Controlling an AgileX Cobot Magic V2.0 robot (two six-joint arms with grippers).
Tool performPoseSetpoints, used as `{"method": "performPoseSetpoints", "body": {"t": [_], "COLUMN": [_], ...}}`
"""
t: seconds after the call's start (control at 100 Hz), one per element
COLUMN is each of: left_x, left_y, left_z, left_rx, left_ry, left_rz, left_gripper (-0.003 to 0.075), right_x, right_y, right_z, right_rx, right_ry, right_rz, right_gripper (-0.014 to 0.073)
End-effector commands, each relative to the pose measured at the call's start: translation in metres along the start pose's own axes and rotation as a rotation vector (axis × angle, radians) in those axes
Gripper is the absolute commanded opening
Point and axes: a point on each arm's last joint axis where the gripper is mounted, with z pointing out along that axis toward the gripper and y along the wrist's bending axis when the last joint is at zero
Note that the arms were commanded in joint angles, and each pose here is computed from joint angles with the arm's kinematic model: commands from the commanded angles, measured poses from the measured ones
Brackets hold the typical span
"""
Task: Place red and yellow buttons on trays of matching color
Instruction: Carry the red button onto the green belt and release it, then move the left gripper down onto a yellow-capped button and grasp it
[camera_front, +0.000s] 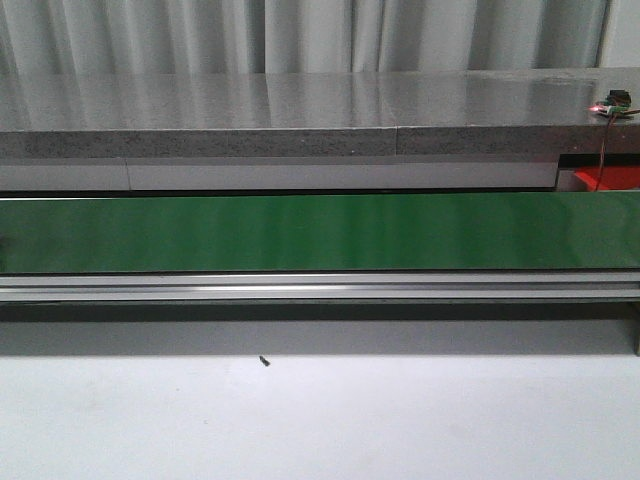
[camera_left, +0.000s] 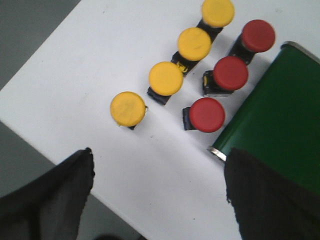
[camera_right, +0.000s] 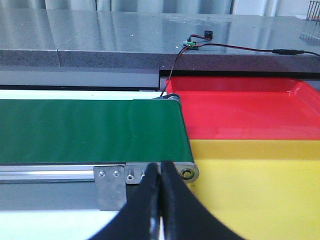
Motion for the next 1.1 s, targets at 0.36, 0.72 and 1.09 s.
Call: {"method": "performPoseSetpoints", "body": {"t": [0.36, 0.72, 1.09], "left_x": [-0.015, -0.020, -0.023], "left_y": [0.023, 0.024, 0.027], "left_z": [0.045, 0.101, 0.142], "left_rx": [-0.072, -0.053, -0.054], "left_ry": [0.085, 0.149, 0.144], "left_rz": [-0.031, -0.048, -0.049], "left_gripper": [0.0533, 0.0533, 0.0532], "right_x": [-0.014, -0.014, -0.014], "right_y": [0.001, 0.001, 0.001], "right_z": [-0.003, -0.003, -0.003], "right_rx": [-0.008, -0.008, -0.008], "right_ry": [-0.108, -0.108, -0.108], "right_rz": [-0.009, -0.009, -0.009], "right_gripper": [-0.0066, -0.0066, -0.0066]}}
